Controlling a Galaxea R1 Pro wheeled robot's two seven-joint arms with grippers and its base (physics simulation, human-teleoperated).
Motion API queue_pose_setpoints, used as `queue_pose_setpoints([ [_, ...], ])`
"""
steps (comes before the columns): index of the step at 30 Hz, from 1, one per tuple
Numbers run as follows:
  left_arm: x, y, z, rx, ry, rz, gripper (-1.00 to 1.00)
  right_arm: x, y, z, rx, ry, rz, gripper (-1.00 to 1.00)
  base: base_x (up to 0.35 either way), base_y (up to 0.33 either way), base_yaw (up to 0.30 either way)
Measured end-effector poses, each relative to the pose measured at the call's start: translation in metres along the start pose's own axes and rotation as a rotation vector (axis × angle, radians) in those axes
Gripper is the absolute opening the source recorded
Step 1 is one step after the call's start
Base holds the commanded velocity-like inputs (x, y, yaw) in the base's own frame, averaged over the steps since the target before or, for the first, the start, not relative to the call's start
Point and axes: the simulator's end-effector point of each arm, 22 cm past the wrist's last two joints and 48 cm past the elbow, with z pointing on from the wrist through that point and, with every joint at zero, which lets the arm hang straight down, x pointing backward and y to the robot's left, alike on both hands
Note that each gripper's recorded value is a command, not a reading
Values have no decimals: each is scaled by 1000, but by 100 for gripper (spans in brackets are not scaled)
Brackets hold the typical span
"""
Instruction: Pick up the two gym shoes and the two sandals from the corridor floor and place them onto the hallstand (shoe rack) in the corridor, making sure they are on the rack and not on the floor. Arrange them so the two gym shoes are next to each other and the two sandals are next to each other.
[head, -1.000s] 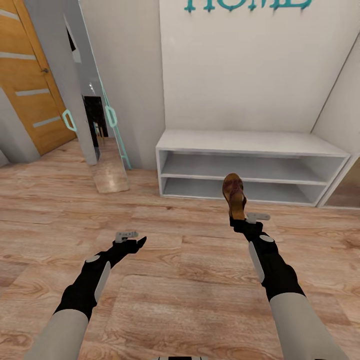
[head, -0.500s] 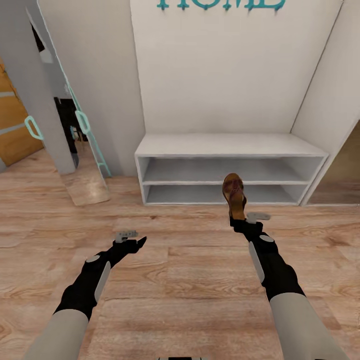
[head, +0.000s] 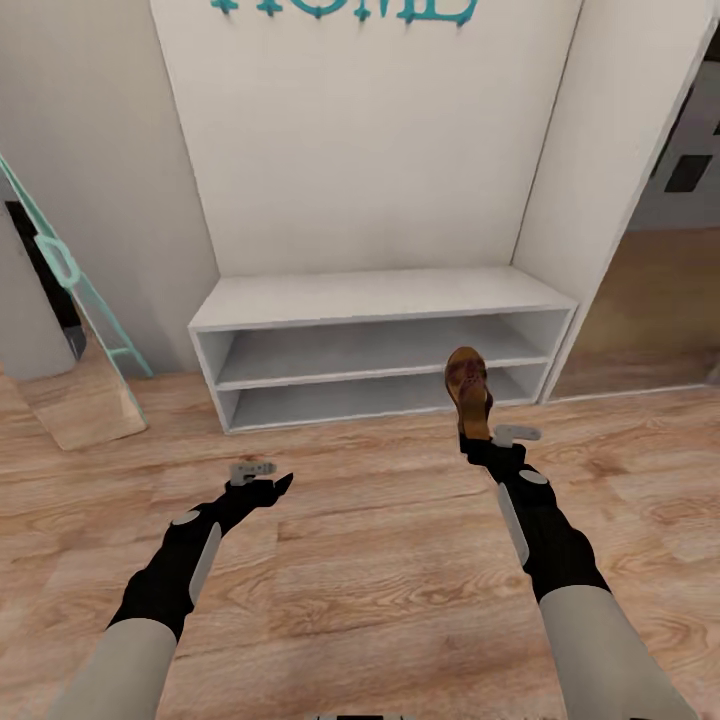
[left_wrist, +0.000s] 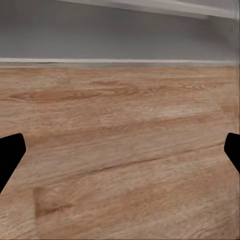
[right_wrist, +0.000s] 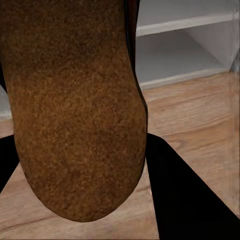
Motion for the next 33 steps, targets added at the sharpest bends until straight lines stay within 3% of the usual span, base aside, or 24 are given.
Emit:
queue_pose_setpoints([
  [18, -6, -2, -2, 1, -9, 3, 100, -6, 0, -3, 0, -10, 2, -100, 14, -287, -282],
  [33, -11, -3, -5, 3, -17, 5, 100, -12, 0, -5, 0, -19, 3, -100, 236, -252, -282],
])
